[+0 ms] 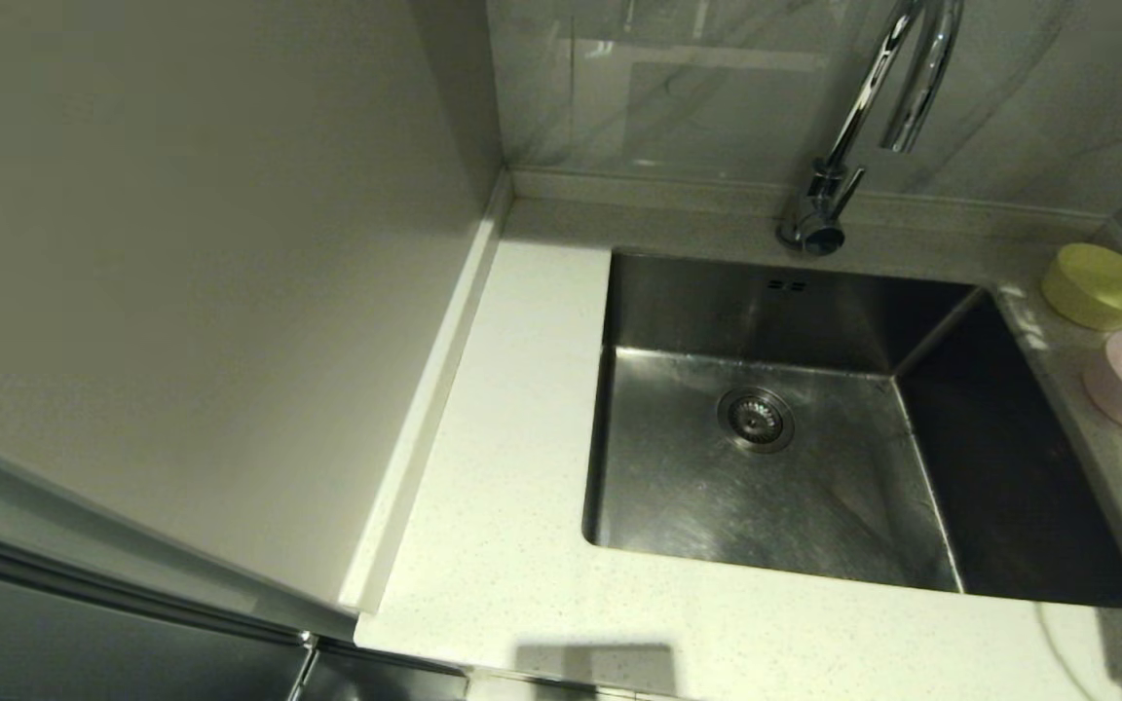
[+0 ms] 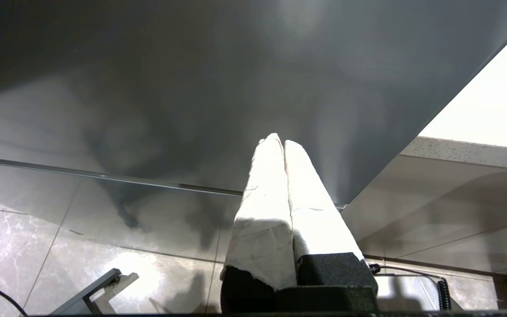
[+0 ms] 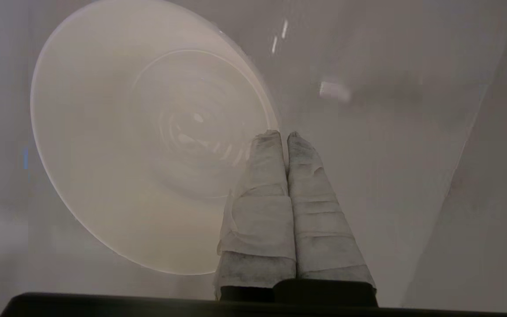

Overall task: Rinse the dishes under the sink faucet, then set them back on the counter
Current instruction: Put a bowl back to the table from the sink

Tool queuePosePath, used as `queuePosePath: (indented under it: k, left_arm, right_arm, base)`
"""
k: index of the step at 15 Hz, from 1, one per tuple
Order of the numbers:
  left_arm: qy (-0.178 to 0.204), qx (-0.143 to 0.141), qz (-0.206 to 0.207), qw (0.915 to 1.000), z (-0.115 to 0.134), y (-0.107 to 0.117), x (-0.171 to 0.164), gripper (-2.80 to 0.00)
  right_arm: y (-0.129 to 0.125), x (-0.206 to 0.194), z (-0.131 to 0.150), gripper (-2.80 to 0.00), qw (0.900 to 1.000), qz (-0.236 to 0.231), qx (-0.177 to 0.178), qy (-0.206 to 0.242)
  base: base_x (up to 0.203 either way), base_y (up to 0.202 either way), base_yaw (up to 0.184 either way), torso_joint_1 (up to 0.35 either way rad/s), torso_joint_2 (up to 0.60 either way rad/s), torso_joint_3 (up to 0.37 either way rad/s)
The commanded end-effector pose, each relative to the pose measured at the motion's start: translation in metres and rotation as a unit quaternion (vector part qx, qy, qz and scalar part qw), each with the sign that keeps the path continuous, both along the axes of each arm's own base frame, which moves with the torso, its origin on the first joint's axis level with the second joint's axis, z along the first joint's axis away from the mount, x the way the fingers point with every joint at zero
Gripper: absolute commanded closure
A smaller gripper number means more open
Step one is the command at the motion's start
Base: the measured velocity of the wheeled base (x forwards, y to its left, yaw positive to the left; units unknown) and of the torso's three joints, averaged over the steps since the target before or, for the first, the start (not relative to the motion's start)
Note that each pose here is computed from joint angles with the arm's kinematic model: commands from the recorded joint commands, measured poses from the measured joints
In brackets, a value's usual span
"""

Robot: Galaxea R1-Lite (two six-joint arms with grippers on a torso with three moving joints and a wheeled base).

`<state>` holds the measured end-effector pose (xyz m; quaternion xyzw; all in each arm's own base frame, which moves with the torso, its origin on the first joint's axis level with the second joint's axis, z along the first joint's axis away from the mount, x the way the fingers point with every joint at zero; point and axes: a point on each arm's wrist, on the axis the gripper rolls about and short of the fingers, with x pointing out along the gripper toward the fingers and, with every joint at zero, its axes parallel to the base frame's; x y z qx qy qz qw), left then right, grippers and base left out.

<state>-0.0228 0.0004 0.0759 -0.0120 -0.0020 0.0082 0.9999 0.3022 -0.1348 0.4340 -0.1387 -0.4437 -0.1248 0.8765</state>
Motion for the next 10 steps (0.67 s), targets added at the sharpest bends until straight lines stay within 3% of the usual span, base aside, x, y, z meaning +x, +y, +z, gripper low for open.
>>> queuePosePath:
  k: [1, 2, 4, 5, 6, 7, 9, 10]
  left_arm:
    - [-0.001, 0.0, 0.0, 1.0, 0.0, 0.0, 0.0, 0.0]
    - [-0.001, 0.0, 0.0, 1.0, 0.0, 0.0, 0.0, 0.0]
    - [-0.001, 0.0, 0.0, 1.0, 0.0, 0.0, 0.0, 0.0]
    - [-0.001, 0.0, 0.0, 1.0, 0.0, 0.0, 0.0, 0.0]
    - [-0.001, 0.0, 0.0, 1.0, 0.0, 0.0, 0.0, 0.0]
    - [-0.001, 0.0, 0.0, 1.0, 0.0, 0.0, 0.0, 0.0]
    - [-0.001, 0.0, 0.0, 1.0, 0.0, 0.0, 0.0, 0.0]
    - [-0.001, 0.0, 0.0, 1.0, 0.0, 0.0, 0.0, 0.0]
  right_arm:
    - [-0.01, 0.018, -0.063, 0.0, 0.994, -0.005, 0.025, 0.106]
    - [-0.012, 0.023, -0.113, 0.0, 0.982, -0.004, 0.044, 0.185]
    - [-0.006, 0.009, -0.198, 0.0, 0.945, 0.004, 0.071, 0.318]
    - [0.0, -0.003, -0.225, 0.0, 0.93, 0.008, 0.077, 0.361]
    - [0.004, -0.011, -0.24, 0.0, 0.92, 0.012, 0.076, 0.383]
    - [0.007, -0.018, -0.246, 0.0, 0.917, 0.015, 0.07, 0.392]
    - [0.01, -0.024, -0.227, 0.0, 0.928, 0.017, 0.043, 0.37]
    - [0.013, -0.027, -0.221, 0.0, 0.924, 0.025, 0.049, 0.379]
  base:
    - [0.0, 0.0, 0.0, 0.0, 0.0, 0.0]
    - [0.0, 0.0, 0.0, 0.0, 0.0, 0.0]
    - [0.0, 0.0, 0.0, 0.0, 0.0, 0.0]
    - [0.0, 0.0, 0.0, 0.0, 0.0, 0.0]
    - [0.0, 0.0, 0.0, 0.0, 0.0, 0.0]
    - [0.0, 0.0, 0.0, 0.0, 0.0, 0.0]
    - [0.0, 0.0, 0.0, 0.0, 0.0, 0.0]
    - [0.0, 0.0, 0.0, 0.0, 0.0, 0.0]
